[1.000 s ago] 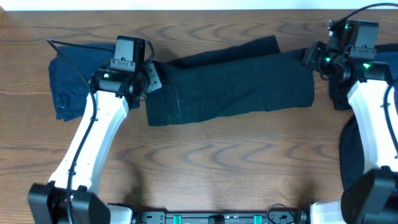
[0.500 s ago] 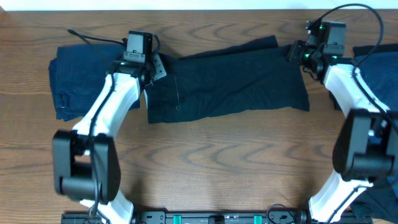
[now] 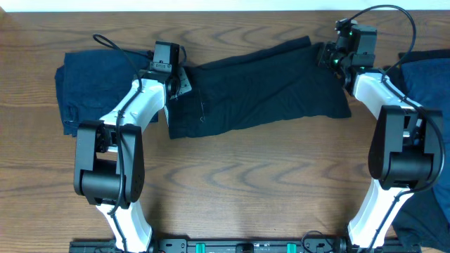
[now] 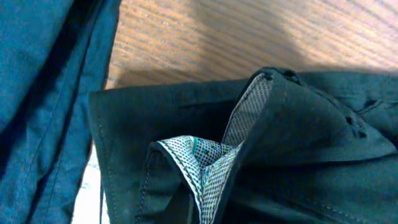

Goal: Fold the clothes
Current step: 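Lower the folded edges onto the top edge and release both grippers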

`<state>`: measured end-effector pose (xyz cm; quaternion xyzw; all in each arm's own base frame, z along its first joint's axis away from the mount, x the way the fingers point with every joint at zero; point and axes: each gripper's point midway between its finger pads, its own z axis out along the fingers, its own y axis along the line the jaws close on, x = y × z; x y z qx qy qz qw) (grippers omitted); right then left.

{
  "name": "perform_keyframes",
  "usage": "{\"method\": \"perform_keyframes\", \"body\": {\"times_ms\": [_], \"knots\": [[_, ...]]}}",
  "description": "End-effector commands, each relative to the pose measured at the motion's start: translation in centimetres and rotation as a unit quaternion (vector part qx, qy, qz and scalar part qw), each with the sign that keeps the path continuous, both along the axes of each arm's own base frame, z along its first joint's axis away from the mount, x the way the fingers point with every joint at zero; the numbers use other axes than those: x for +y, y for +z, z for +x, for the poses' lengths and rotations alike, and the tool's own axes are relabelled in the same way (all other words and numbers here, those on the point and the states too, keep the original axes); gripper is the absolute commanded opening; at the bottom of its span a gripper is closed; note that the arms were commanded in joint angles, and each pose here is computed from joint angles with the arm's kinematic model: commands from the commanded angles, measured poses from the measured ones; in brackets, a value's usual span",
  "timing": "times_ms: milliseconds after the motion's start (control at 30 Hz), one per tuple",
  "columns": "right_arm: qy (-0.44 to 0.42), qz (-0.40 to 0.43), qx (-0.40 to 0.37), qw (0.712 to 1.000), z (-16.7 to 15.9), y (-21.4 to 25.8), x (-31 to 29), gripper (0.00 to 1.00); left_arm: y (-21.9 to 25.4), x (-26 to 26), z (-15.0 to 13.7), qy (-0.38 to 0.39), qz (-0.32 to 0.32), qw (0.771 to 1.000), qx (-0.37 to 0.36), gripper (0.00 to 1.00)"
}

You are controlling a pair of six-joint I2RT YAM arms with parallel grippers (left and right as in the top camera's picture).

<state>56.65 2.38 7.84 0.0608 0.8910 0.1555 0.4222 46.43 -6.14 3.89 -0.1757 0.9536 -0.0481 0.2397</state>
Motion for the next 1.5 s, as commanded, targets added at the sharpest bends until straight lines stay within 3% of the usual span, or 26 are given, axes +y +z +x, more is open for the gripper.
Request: {"method": "perform_keyframes", "body": {"times_ms": [0, 367, 700, 967, 1267, 1300, 1333, 1367, 1433, 1467], "knots": [[0.021, -0.007, -0.011, 1.0, 0.4, 0.7, 1.1, 0.01, 1.6, 1.5, 0.1, 0.013, 0.022, 1.0, -0.008, 0.06], [0.029, -0.006, -0.009, 1.0, 0.0, 1.5, 1.9, 0.01, 5.7, 1.9, -2.8, 0.026, 0.017, 1.0, 0.003, 0.06], [0.048, -0.027, -0.012, 0.998, -0.1, 1.4, 3.0, 0.01, 2.0, 2.2, -4.8, 0.058, 0.012, 0.996, 0.065, 0.06], [0.045, -0.038, -0.015, 0.998, 0.0, 1.3, 3.1, 0.01, 0.3, 2.3, -5.0, 0.06, 0.017, 0.994, 0.085, 0.06], [0.045, -0.038, -0.025, 0.998, 0.4, 1.5, 3.1, 0.01, 0.5, 2.8, -3.7, 0.072, 0.03, 0.995, 0.057, 0.06], [0.044, -0.038, -0.028, 0.998, 0.5, 1.6, 3.1, 0.04, 0.5, 2.8, -3.4, 0.072, 0.029, 0.996, 0.051, 0.17], [0.043, -0.039, -0.03, 0.998, 0.6, 1.7, 3.1, 0.15, 0.6, 2.8, -3.2, 0.072, 0.027, 0.996, 0.046, 0.39], [0.039, -0.042, -0.035, 0.998, 0.8, 1.9, 2.9, 0.31, 0.8, 2.7, -2.7, 0.072, 0.025, 0.996, 0.036, 0.54], [0.035, -0.045, -0.052, 0.997, 1.2, 2.5, 2.7, 0.51, 1.9, 2.6, -1.5, 0.062, 0.024, 0.998, 0.009, 0.8], [0.034, -0.043, -0.064, 0.996, 1.6, 3.1, 2.7, 0.68, 2.8, 2.7, -1.0, 0.056, 0.025, 0.998, -0.005, 0.87]]}}
